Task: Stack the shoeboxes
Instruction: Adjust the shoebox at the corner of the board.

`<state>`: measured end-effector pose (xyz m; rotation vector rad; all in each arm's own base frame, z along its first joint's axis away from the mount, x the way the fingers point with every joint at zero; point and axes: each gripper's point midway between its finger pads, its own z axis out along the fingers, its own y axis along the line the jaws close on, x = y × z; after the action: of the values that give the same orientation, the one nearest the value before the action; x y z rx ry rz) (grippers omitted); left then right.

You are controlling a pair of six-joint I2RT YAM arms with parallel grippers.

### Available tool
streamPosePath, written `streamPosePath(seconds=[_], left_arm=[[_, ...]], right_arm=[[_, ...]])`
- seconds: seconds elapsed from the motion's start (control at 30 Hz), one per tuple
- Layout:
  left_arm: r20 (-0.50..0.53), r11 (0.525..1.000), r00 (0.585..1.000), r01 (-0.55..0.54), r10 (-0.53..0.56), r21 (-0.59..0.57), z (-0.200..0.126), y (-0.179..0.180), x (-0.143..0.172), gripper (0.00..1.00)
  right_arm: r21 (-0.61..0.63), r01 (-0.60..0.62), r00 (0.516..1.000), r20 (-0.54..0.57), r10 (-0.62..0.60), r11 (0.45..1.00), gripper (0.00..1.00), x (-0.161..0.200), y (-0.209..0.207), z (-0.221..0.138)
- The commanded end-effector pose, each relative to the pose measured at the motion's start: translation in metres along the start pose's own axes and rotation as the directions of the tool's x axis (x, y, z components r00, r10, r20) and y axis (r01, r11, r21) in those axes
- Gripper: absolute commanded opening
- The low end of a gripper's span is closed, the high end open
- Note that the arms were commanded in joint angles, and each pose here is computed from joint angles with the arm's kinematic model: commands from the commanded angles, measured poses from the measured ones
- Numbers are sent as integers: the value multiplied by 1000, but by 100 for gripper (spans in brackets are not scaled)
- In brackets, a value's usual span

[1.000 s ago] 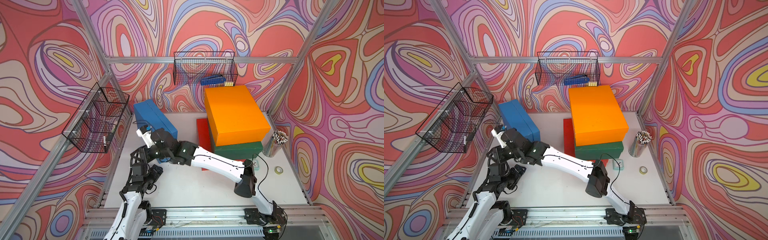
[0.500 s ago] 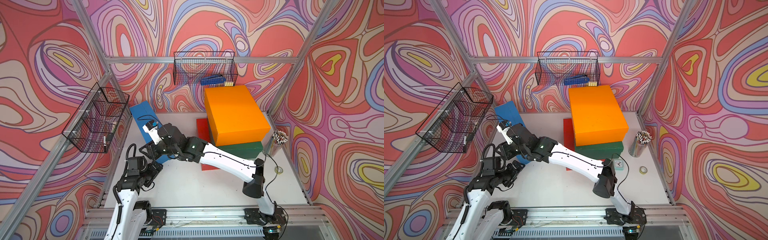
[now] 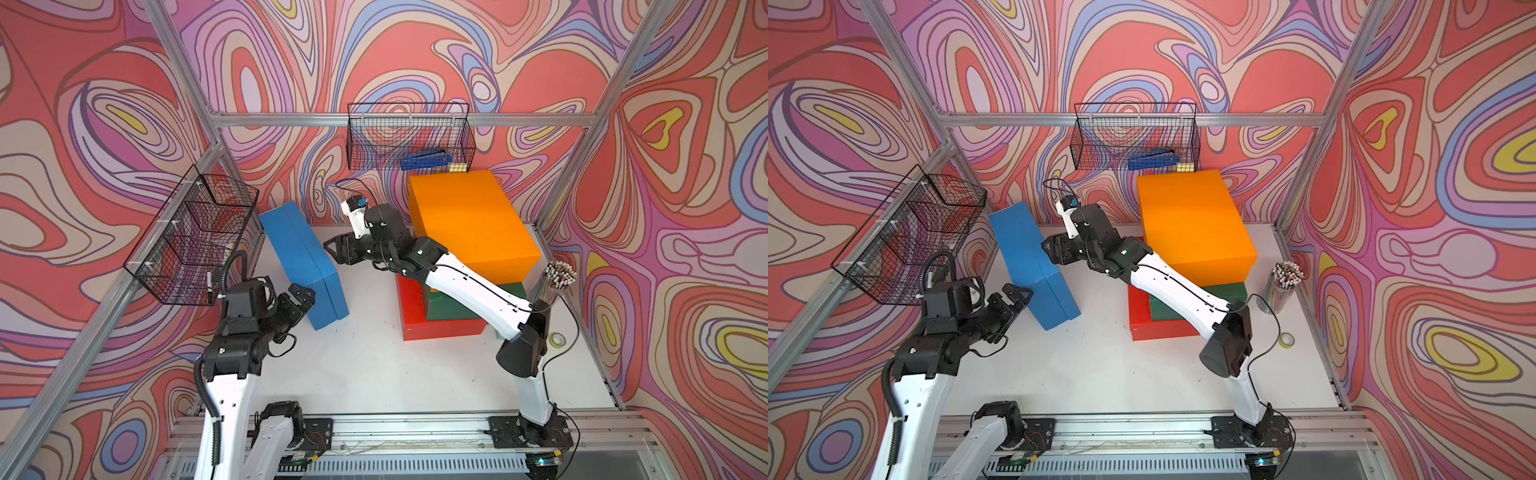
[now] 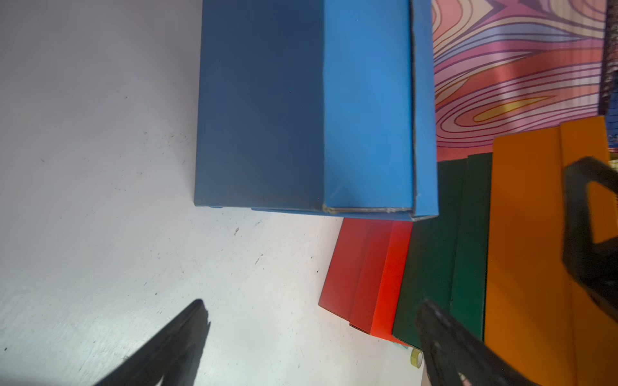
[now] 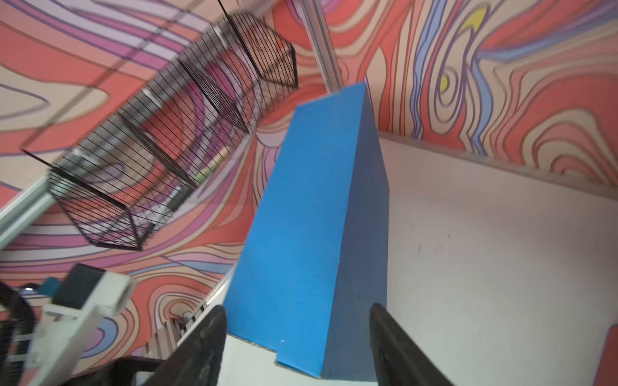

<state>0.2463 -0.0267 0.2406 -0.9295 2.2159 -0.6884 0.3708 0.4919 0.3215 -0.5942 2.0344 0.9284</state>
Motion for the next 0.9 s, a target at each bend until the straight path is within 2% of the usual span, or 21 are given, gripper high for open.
streamPosePath(seconds=[0.0,0.17,0.27,0.37,0.47,0.6,0.87], left_arm=[[21,1000,1000,-13,14,-26,9,0,-12,99],[38,996,999,-29,33,-87,17,5,-23,99],[47,995,998,-40,45,-96,21,7,-26,100],[24,997,999,-30,31,-70,33,6,-23,98],[-43,1000,999,7,-8,-20,48,2,-13,95],[-61,999,997,41,-40,24,54,1,-2,93],[-95,996,995,25,-17,88,56,-13,23,92]], right_arm=[[-9,-14,998,-55,14,1000,72,17,2,15],[5,-40,995,-94,40,999,76,33,-9,38],[-48,-76,990,-122,70,996,76,43,-3,47],[-118,-131,983,-146,114,984,71,50,7,49],[-179,-172,979,-142,147,969,63,48,20,40],[-267,-216,973,-145,182,939,52,39,40,24],[-333,-210,977,-111,183,919,48,22,70,-12]])
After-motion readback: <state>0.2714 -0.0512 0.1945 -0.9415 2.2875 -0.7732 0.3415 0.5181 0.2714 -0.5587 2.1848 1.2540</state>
